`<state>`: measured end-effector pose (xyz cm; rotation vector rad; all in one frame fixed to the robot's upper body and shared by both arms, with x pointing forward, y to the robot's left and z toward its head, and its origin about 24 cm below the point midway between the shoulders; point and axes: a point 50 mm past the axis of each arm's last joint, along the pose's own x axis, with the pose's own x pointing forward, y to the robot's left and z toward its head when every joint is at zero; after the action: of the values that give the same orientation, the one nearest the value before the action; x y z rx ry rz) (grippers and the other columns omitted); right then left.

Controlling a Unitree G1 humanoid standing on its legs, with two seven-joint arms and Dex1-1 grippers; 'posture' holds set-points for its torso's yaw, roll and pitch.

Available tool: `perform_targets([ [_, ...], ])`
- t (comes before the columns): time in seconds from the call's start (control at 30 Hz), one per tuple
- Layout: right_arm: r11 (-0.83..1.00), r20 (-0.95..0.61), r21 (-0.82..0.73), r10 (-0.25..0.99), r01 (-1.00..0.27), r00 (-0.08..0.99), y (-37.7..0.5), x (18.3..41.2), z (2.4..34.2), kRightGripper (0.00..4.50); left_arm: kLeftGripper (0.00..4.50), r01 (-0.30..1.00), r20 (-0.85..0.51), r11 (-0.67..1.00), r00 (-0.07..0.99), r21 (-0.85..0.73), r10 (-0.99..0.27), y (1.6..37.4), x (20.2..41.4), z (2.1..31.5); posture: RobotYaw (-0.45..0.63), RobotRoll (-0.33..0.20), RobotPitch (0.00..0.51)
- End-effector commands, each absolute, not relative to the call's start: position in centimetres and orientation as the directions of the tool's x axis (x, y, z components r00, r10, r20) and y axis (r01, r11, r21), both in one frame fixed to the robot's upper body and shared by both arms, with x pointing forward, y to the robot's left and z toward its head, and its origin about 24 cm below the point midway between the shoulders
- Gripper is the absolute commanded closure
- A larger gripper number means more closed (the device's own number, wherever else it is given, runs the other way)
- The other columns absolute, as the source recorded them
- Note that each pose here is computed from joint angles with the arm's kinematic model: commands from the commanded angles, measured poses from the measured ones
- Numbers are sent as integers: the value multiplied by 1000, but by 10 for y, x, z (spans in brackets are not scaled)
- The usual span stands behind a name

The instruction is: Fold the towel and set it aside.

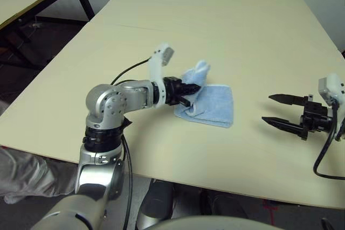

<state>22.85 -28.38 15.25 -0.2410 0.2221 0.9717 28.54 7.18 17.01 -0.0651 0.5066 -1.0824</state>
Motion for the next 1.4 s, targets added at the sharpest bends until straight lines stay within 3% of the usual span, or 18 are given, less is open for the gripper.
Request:
perform_targets([
  [0.03,550,-297,-122,774,-826,559,-287,224,157,0,4461,869,-393,431,317,-245,-863,55,291,159,70,0,109],
  [0.17,558,-298,-122,768,-821,567,-287,220,156,0,4461,891,-423,415,308,-186,-852,43,297,144,47,0,109],
  [0.2,560,-297,-122,767,-819,569,-286,220,156,0,4218,892,-419,412,307,-187,-855,40,299,141,47,0,109],
  [0.33,568,-296,-122,762,-814,576,-286,217,155,0,3070,924,-364,352,281,-147,-888,29,299,140,37,0,108],
  [0.47,577,-297,-122,755,-807,585,-288,216,156,0,1571,971,-331,229,197,-61,-923,27,291,149,45,0,111],
  [0.63,575,-267,-124,766,-809,585,-283,226,158,0,39,980,-273,199,197,18,-942,35,295,184,69,0,109],
  [0.73,579,-205,-122,780,-806,591,-275,236,162,0,39,967,-229,250,254,46,-940,46,301,204,79,0,106],
  [0.87,594,-124,-147,783,-791,610,-259,251,163,0,39,923,-214,375,385,89,-898,70,310,208,93,0,102],
  [1.1,611,35,-139,790,-779,613,-205,272,149,0,39,756,-201,643,653,119,-730,121,322,175,117,0,102],
  [1.27,607,80,-120,795,-786,602,-181,274,141,0,39,695,-203,712,715,102,-669,129,319,153,123,0,100],
  [1.4,600,115,-64,798,-797,591,-172,274,138,0,1024,689,-192,721,718,67,-669,128,315,145,123,0,99],
])
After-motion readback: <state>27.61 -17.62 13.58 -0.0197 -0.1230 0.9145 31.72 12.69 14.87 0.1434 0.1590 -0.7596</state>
